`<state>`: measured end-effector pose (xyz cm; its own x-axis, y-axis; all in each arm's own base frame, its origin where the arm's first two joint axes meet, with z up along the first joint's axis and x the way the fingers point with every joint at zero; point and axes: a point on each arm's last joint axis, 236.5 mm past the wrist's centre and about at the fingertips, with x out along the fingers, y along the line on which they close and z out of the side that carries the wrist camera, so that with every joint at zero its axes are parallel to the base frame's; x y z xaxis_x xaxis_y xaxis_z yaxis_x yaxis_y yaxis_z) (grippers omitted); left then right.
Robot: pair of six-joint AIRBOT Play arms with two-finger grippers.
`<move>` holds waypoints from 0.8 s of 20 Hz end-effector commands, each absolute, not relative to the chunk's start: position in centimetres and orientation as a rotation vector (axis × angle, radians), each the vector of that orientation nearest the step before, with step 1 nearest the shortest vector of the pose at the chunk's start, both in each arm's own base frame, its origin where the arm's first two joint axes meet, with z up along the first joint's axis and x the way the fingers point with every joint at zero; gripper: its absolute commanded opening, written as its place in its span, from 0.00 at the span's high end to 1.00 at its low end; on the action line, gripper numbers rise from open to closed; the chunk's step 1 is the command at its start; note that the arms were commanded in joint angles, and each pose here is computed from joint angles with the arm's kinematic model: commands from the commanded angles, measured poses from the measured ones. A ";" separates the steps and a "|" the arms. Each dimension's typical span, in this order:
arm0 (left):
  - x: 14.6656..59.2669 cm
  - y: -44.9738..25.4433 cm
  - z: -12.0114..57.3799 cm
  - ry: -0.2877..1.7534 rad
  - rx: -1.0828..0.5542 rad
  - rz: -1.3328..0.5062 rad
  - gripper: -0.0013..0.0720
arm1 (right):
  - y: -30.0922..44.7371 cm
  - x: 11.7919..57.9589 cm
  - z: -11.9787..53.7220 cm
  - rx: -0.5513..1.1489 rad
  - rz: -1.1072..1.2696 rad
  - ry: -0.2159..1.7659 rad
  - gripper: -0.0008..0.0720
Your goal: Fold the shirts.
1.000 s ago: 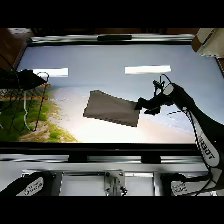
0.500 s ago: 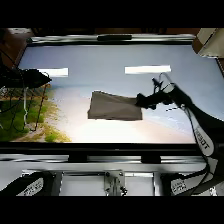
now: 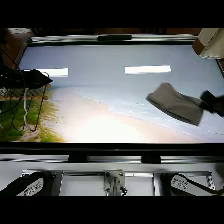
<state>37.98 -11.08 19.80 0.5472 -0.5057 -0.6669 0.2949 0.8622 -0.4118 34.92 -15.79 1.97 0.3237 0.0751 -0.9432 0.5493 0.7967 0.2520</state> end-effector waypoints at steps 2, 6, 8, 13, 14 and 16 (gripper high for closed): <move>37.1 -11.3 19.3 0.910 -0.258 -0.496 0.94 | -19.5 21.3 -1.2 0.807 -0.631 1.337 0.90; 37.1 -11.3 19.3 0.909 -0.258 -0.496 0.94 | -16.6 13.3 -5.9 0.988 -0.774 1.400 0.90; 37.1 -11.3 19.3 0.909 -0.258 -0.496 0.94 | -15.6 11.5 -7.0 1.043 -0.819 1.393 0.90; 37.1 -11.3 19.3 0.909 -0.258 -0.496 0.94 | -16.0 10.6 -7.4 1.093 -0.890 1.351 0.81; 37.1 -11.3 19.3 0.909 -0.258 -0.496 0.94 | -16.3 10.6 -7.4 1.089 -0.900 1.345 0.48; 37.1 -11.3 19.3 0.909 -0.258 -0.496 0.94 | -16.8 10.7 -7.0 1.069 -0.901 1.337 0.30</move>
<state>37.13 -11.28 19.33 0.5126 -0.5137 -0.6880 0.3004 0.8579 -0.4168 11.03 -16.31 -7.07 0.0595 0.1038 -0.9928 0.9466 0.3098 0.0891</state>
